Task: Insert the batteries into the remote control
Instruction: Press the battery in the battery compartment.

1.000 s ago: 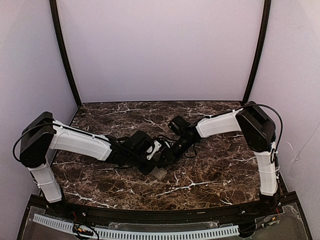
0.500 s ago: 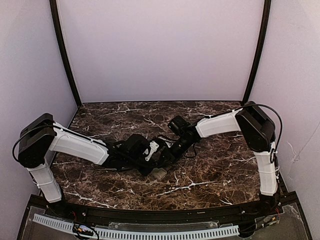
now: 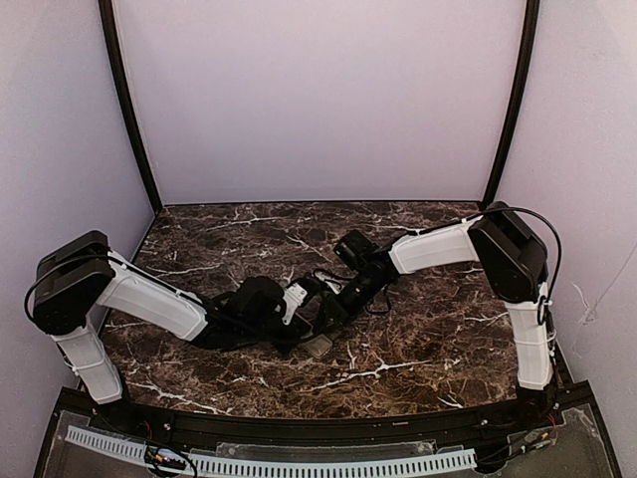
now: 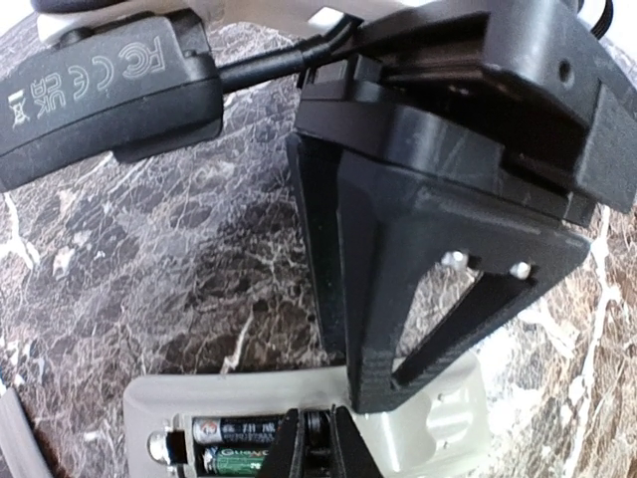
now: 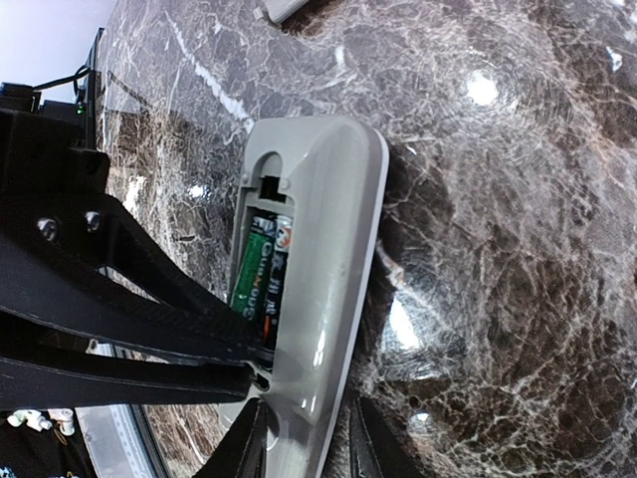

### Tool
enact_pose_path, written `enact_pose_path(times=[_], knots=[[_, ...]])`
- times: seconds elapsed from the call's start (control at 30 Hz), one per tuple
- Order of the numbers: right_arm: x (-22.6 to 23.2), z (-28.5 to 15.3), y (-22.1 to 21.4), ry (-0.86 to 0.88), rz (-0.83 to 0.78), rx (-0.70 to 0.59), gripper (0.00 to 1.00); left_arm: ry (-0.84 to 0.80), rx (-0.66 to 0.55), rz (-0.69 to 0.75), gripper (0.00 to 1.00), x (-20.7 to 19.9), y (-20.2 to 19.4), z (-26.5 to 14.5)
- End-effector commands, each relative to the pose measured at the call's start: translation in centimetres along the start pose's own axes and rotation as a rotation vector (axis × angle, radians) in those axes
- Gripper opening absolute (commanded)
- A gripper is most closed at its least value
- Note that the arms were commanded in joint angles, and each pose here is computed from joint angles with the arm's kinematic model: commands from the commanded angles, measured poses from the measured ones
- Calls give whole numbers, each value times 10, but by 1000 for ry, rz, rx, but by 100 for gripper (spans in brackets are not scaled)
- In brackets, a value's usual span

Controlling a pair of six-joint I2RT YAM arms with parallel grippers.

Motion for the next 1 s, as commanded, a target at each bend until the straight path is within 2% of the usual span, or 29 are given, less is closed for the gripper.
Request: enact_pose_path(times=[0.0,0.4,0.63,0.97], knots=[[-22,19,-25,-89,66,103,28,37,260,3,11,12,-76,12],[-21,17,-23,-92,60,103,28,77,296,24,12,23,-96,6],[-15,14,-21,-85,46,93,32,40,192,7,21,16,-37,0],[-14,14,-20,-79,42,81,33,29,4,4,26,12,39,-18]])
Point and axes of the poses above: each gripper's point midway between its finger pads, its own z axis out along the fingers, its own x axis along the line the jaws close on, y = z × x, the point moved 7 cm from there along -z, back along the fingers, and after that the axes turned 3 degrees about z, right-handed, at the moved point
